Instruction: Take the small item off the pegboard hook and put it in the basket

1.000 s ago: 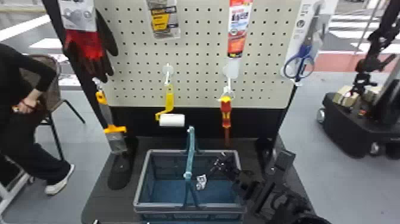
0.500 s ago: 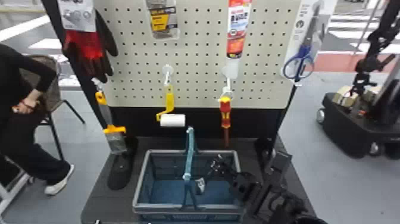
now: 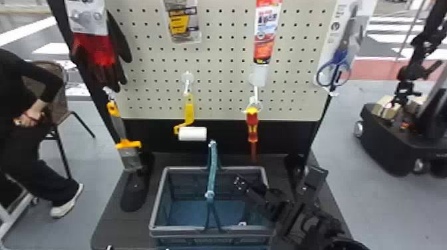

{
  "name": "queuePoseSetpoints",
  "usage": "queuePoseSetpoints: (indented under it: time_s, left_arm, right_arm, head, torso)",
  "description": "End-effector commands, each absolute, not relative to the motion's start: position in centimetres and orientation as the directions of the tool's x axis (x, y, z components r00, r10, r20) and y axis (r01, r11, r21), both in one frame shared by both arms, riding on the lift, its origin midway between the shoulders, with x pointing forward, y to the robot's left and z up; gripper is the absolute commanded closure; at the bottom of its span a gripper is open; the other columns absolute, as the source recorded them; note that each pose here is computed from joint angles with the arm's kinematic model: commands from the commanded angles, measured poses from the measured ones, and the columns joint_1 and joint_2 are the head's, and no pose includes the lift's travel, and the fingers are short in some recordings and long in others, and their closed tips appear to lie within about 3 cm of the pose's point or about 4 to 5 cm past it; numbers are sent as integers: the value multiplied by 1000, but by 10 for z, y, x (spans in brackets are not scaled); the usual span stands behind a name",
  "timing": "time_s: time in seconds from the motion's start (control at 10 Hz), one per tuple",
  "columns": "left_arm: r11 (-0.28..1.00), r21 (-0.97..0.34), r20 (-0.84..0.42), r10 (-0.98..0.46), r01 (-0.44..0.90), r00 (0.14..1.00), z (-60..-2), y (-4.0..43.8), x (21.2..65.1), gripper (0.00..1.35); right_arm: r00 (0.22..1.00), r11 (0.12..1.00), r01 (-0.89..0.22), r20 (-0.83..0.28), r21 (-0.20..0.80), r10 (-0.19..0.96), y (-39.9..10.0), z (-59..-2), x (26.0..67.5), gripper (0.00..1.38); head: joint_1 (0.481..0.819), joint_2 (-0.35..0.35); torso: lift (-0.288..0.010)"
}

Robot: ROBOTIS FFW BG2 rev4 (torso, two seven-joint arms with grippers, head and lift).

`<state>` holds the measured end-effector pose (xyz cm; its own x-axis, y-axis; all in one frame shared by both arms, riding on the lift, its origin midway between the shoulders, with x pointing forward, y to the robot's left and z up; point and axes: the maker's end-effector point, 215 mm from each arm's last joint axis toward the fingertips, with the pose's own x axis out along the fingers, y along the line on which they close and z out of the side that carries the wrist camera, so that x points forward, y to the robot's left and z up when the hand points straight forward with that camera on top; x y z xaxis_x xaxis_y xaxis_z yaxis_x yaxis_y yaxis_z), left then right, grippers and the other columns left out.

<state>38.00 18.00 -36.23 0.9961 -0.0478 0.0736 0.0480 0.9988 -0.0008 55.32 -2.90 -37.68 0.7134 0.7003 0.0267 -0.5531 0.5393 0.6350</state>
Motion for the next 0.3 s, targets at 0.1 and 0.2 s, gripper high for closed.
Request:
queuePoseSetpoints:
  time_s: [0.1,0.2]
  left_arm:
    - [999,-4,75,-47,47,996,-362,179,380,101]
    - [999,-4,75,-47,47,996,-362,179,380,101]
  right_arm:
    - [716,538,-552,30,637,698,-31,-376,554,596]
    - [716,539,-550,28,638,698,-31,-377,553,602]
  head:
    - [549,0]
    - [549,0]
  torso:
    - [-100]
    - [-100]
